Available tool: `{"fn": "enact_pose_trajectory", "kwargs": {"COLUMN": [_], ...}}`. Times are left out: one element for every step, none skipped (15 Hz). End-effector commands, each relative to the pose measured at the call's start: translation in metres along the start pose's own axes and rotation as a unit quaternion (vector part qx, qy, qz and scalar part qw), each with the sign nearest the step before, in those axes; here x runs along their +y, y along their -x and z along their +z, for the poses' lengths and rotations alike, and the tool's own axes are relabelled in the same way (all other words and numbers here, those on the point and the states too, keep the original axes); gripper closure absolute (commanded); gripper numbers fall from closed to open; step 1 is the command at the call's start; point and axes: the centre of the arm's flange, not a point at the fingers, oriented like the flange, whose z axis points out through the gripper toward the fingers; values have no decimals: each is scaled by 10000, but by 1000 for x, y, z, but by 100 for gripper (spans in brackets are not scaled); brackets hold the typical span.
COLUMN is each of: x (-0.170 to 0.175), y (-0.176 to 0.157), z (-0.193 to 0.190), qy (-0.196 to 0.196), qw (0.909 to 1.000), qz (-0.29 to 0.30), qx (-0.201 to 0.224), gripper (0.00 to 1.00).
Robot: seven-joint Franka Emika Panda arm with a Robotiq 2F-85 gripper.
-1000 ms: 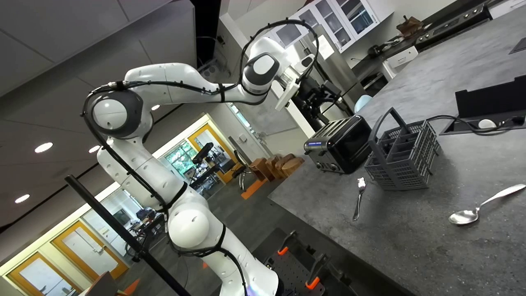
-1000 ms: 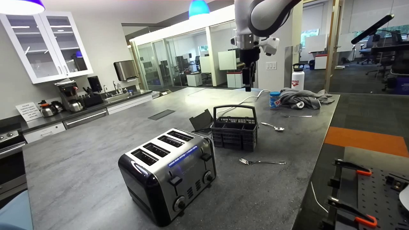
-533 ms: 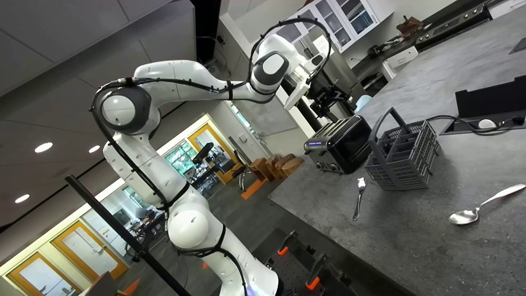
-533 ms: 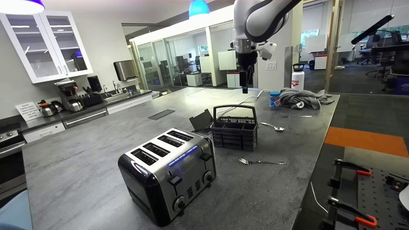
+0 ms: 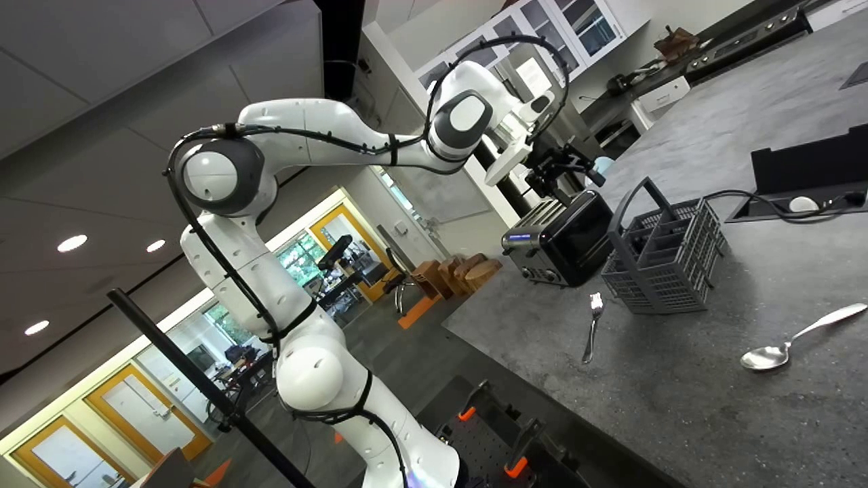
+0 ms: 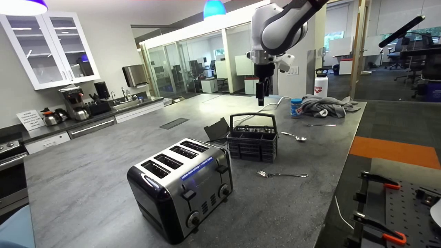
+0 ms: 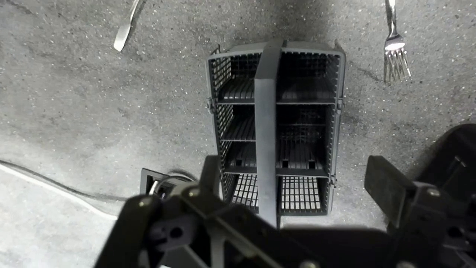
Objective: Move the basket slightly to the right
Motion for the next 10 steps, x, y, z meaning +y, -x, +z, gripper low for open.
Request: {"fn": "enact_pose_trajectory", "kwargs": {"x": [24,29,33,37,39,40,41,41,42,41], "y": [-20,-23,-27,-30,-33,-37,-39,-42,-44,-46], "z": [30,39,46,53,59,65,68,72,76,78], "qy": [-216,-301,-386,-468,-527,-559,-573,-593,-592,-591], "qw": [9995,9993,9990,9987,9984,9982,9981,9980,9979,9979], "qz": [-96,-81,-74,-77,-81,-107,-129,-165,-204,-226], "qx": [218,227,215,199,171,166,164,153,149,136], "gripper": [0,0,0,0,0,0,0,25,26,34]}}
